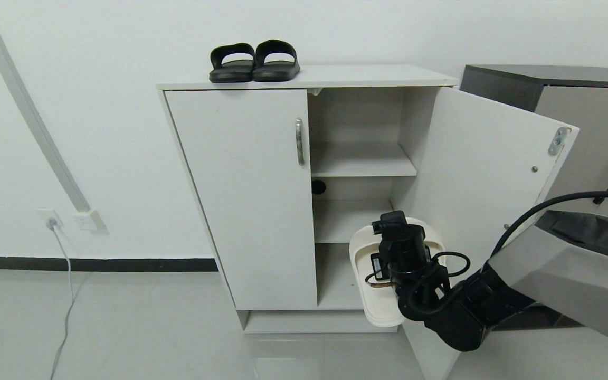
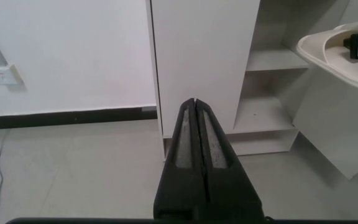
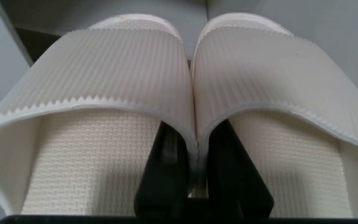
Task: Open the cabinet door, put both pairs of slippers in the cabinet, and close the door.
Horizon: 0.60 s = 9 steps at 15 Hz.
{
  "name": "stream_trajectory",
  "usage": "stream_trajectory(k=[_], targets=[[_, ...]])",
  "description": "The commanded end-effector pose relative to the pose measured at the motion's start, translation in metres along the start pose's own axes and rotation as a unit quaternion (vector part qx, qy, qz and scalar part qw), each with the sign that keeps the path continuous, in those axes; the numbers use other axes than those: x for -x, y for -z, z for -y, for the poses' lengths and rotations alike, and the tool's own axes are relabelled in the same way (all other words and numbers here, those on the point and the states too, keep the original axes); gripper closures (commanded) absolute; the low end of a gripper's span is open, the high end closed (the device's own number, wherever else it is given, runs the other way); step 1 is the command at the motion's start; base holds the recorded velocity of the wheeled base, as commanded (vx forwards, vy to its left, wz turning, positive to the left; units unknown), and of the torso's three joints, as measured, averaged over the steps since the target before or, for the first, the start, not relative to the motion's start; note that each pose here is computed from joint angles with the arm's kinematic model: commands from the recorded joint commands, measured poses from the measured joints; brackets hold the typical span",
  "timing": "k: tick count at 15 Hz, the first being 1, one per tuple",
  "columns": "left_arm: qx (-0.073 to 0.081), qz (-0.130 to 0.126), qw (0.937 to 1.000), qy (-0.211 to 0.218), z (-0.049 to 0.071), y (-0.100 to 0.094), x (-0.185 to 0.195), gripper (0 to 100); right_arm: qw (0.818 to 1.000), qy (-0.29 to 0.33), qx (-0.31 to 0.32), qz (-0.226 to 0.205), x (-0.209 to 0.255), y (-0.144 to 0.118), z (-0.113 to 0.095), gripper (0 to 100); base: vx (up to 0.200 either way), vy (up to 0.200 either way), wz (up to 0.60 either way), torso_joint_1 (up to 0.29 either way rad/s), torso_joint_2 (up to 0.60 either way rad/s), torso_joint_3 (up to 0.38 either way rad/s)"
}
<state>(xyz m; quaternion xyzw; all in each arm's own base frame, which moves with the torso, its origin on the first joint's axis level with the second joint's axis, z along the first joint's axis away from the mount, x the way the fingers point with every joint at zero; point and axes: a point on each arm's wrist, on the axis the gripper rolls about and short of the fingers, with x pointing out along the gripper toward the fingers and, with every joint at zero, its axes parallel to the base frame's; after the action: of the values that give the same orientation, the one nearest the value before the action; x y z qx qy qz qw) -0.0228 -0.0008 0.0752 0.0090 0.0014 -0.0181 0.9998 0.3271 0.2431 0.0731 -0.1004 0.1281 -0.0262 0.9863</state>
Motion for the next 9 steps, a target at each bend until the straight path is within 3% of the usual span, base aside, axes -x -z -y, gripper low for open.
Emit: stream_trajectory(k=[1,9], targets=[[0.000,-0.001,1.0000,0.000,0.0000,0.0000,-0.0001,100,1.000,0.006,-0.001,-0.001,-0.0027,-0.0001,0.0040,100,0.000,0.000,0.00,0.000,0.00,0.000],[0.000,-0.001,1.0000,0.000,0.0000,0.0000,-0.0001,100,1.000,0.013,-0.001,-0.004,-0.0043,0.0044,0.0101,100,0.000,0.000,0.00,0.000,0.00,0.000]])
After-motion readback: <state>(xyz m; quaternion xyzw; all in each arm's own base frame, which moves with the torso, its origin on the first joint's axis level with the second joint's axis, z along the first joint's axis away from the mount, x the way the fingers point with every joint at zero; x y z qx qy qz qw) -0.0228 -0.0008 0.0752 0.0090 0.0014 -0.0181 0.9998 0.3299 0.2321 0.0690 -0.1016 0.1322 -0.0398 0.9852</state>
